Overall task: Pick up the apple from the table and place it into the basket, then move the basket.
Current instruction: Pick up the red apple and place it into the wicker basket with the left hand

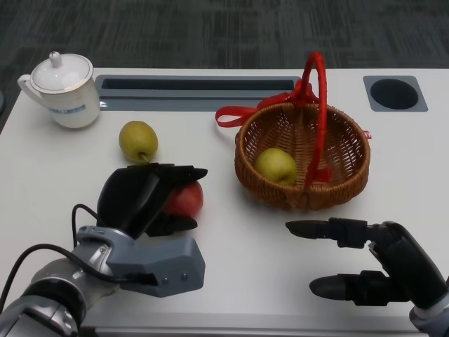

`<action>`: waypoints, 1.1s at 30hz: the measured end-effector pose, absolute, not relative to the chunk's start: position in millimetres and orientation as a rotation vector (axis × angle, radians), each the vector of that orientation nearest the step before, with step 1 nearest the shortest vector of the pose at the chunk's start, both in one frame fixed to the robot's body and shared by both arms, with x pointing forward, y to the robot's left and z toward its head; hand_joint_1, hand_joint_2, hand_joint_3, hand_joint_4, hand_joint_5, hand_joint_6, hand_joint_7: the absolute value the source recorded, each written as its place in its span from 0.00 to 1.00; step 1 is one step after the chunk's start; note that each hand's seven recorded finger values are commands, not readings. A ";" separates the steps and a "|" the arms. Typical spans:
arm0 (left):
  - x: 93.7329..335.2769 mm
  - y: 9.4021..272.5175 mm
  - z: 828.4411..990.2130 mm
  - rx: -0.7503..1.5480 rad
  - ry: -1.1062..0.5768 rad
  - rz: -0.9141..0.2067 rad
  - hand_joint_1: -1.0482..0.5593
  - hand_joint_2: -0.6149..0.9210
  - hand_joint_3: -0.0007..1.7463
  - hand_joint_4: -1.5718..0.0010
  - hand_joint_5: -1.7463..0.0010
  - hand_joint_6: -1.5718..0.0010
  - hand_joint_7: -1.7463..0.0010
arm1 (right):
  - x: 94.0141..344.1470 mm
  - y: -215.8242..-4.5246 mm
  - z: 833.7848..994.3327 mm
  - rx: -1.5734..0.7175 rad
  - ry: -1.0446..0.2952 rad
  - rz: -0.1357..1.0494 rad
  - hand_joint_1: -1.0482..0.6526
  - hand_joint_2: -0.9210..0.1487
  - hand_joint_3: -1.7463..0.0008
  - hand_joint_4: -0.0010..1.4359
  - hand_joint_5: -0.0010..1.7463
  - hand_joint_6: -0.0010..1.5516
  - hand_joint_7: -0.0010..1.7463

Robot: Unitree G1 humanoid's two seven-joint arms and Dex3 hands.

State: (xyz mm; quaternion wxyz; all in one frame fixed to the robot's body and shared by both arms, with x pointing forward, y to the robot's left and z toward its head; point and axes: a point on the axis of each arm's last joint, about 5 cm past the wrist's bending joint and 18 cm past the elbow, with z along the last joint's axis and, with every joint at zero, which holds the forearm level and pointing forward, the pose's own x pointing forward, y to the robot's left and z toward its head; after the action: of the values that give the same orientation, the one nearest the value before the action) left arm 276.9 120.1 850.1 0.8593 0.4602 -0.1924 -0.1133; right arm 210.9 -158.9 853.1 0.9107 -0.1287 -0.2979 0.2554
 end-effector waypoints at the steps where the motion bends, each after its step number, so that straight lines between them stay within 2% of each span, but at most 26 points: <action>1: 276.0 120.2 849.6 0.959 -0.420 -0.229 0.52 0.97 0.01 0.27 0.97 0.33 0.98 | 210.8 -158.9 853.0 -0.266 -0.614 0.527 0.24 0.00 0.99 0.57 0.00 0.45 0.00; 12: 271.4 128.6 853.0 0.858 -0.623 -0.131 0.54 0.96 0.00 0.27 0.99 0.34 1.00 | 210.6 -158.4 852.8 -0.271 -0.613 0.532 0.24 0.00 0.98 0.57 0.00 0.46 0.00; 20: 274.9 135.8 865.0 0.803 -0.746 -0.089 0.53 0.96 0.00 0.27 0.99 0.33 1.00 | 210.5 -158.4 852.6 -0.271 -0.612 0.530 0.24 0.00 0.98 0.57 0.00 0.46 0.00; 26: 279.0 129.2 885.2 0.675 -0.891 -0.052 0.52 0.97 0.00 0.29 1.00 0.34 1.00 | 210.4 -158.4 852.6 -0.270 -0.615 0.531 0.25 0.00 0.98 0.57 0.00 0.46 0.00; 33: 281.7 118.2 910.8 0.536 -0.973 -0.118 0.55 0.95 0.00 0.27 0.99 0.34 0.99 | 209.9 -158.4 851.9 -0.271 -0.614 0.531 0.25 0.00 0.98 0.57 0.00 0.47 0.00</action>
State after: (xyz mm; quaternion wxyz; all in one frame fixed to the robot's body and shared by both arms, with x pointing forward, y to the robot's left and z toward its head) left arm 281.7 118.2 910.8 0.8480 0.2542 -0.4617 -0.0558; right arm 209.9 -158.4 851.9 0.9099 -0.1313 -0.2978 0.2573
